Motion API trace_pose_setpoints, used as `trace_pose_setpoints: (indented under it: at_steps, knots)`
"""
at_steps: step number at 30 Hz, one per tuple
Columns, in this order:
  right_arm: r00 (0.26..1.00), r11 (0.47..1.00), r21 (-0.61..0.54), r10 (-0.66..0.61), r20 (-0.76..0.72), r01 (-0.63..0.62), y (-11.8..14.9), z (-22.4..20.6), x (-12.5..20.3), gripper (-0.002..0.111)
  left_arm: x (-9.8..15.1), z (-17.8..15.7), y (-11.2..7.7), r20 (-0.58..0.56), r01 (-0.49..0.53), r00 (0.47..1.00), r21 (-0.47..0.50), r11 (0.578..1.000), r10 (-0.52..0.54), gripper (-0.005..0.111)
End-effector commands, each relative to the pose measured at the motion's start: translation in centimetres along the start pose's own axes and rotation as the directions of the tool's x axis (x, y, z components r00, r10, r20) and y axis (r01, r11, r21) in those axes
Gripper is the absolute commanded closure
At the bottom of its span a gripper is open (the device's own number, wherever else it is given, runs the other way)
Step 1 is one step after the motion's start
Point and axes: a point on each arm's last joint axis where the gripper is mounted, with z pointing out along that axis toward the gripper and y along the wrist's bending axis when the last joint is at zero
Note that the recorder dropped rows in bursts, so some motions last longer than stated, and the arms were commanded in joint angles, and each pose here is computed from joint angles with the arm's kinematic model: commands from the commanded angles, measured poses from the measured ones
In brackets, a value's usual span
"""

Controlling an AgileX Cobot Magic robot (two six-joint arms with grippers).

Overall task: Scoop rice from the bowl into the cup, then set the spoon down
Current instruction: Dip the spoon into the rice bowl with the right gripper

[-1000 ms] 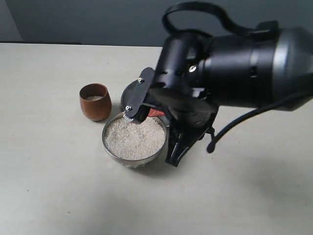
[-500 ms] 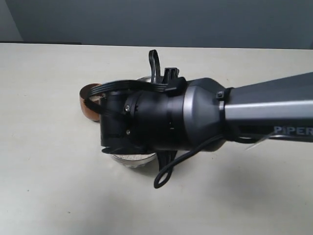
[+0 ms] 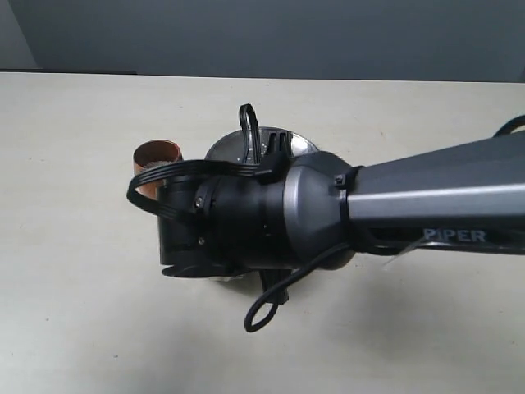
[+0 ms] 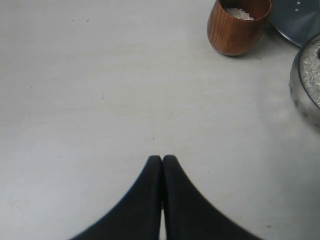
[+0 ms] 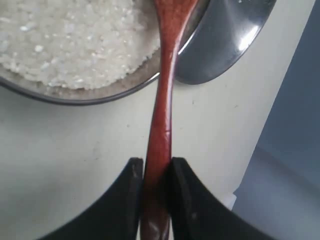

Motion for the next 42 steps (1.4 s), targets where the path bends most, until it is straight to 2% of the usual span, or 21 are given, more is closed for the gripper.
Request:
trace_pose_setpoints:
  at_steps: [1, 6, 12, 18, 26, 33, 42]
  knots:
    - [1.000, 1.000, -0.011, 0.001, 0.005, -0.001, 0.3, -0.5, -0.1, 0.109, -0.3, -0.1, 0.0, 0.019, 0.008, 1.000, 0.001, 1.000, -0.008, 0.106]
    - [1.000, 0.998, -0.057, 0.020, 0.002, -0.020, 0.8, -0.6, -0.2, 0.109, -0.3, -0.1, 0.0, 0.019, 0.008, 1.000, 0.001, 1.000, -0.008, 0.106]
    - [0.993, 0.991, -0.062, 0.115, -0.005, -0.115, 0.8, -0.5, -0.1, 0.109, -0.3, -0.1, 0.0, 0.019, 0.008, 1.000, 0.001, 1.000, -0.008, 0.106]
    - [0.981, 0.971, -0.138, 0.191, -0.030, -0.193, 1.5, -0.6, -0.1, 0.109, -0.3, -0.1, 0.0, 0.019, 0.008, 1.000, 0.001, 1.000, -0.008, 0.106]
    - [0.948, 0.941, -0.160, 0.312, 0.060, -0.299, 0.2, -2.3, 0.5, 0.109, -0.3, -0.1, 0.0, 0.019, 0.008, 1.000, 0.001, 1.000, -0.008, 0.106]
    - [0.929, 0.903, -0.248, 0.369, 0.034, -0.350, 0.2, -2.2, 0.8, 0.109, -0.3, -0.1, 0.0, 0.013, 0.008, 1.000, 0.001, 1.000, -0.008, 0.106]
    - [0.947, 0.920, -0.238, 0.320, -0.001, -0.311, 0.9, -1.0, 0.2, 0.109, -0.3, -0.1, 0.0, 0.013, 0.008, 1.000, 0.001, 1.000, -0.008, 0.106]
